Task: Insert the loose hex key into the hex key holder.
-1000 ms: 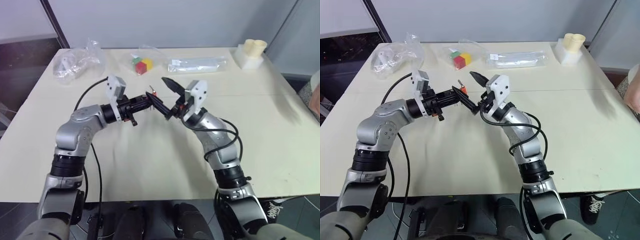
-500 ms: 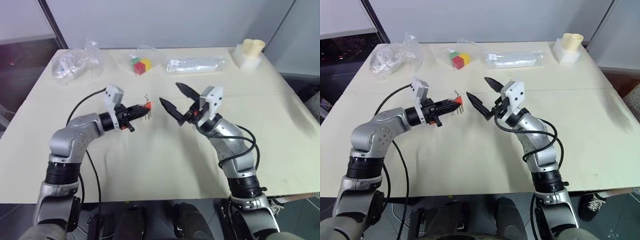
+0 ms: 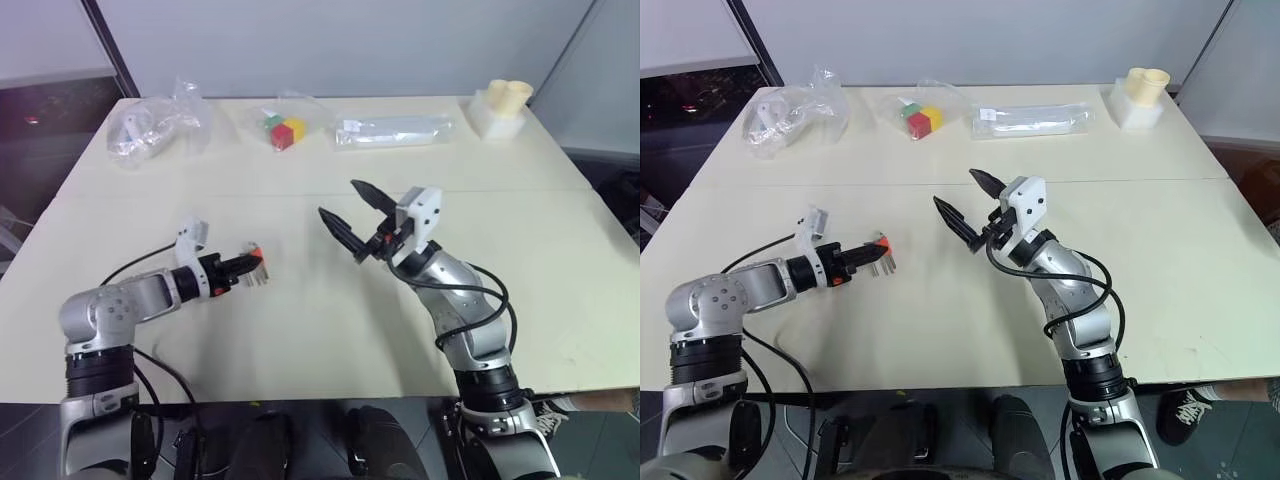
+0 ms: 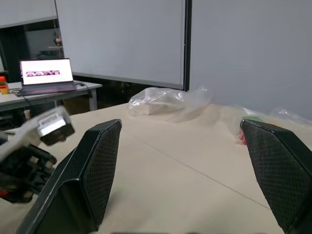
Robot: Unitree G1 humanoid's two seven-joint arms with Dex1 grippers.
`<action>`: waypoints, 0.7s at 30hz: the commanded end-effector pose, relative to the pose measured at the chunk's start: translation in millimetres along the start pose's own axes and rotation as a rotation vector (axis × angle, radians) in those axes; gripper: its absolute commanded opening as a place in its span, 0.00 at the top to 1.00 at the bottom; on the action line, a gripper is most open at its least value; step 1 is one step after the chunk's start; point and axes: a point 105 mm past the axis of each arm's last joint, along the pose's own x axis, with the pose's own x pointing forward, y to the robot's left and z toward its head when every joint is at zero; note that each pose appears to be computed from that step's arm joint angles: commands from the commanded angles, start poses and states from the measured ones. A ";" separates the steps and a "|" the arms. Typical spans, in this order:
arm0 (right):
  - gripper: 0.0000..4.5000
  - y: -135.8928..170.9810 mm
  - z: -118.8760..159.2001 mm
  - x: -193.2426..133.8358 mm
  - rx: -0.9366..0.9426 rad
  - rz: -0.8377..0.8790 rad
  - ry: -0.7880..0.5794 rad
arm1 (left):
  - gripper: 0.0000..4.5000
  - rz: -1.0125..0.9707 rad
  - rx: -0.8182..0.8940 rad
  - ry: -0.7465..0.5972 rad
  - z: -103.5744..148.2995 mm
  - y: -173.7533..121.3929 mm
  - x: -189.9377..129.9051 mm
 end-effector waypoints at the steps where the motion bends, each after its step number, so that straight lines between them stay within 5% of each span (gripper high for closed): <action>1: 0.10 6.2 12.0 0.8 -0.026 0.014 -0.045 | 0.94 0.089 -0.080 0.009 -8.9 22.6 -9.8; 5: 0.10 6.7 10.1 0.1 -0.026 0.009 -0.040 | 0.94 0.181 -0.122 0.025 -19.0 43.9 -18.9; 14: 0.09 9.0 6.3 -1.1 -0.023 0.011 -0.029 | 0.03 0.240 -0.167 -0.009 -16.3 49.4 -37.3; 21: 0.09 9.7 4.0 -1.1 -0.024 0.016 -0.022 | 0.01 0.247 -0.101 -0.079 6.3 36.1 -56.0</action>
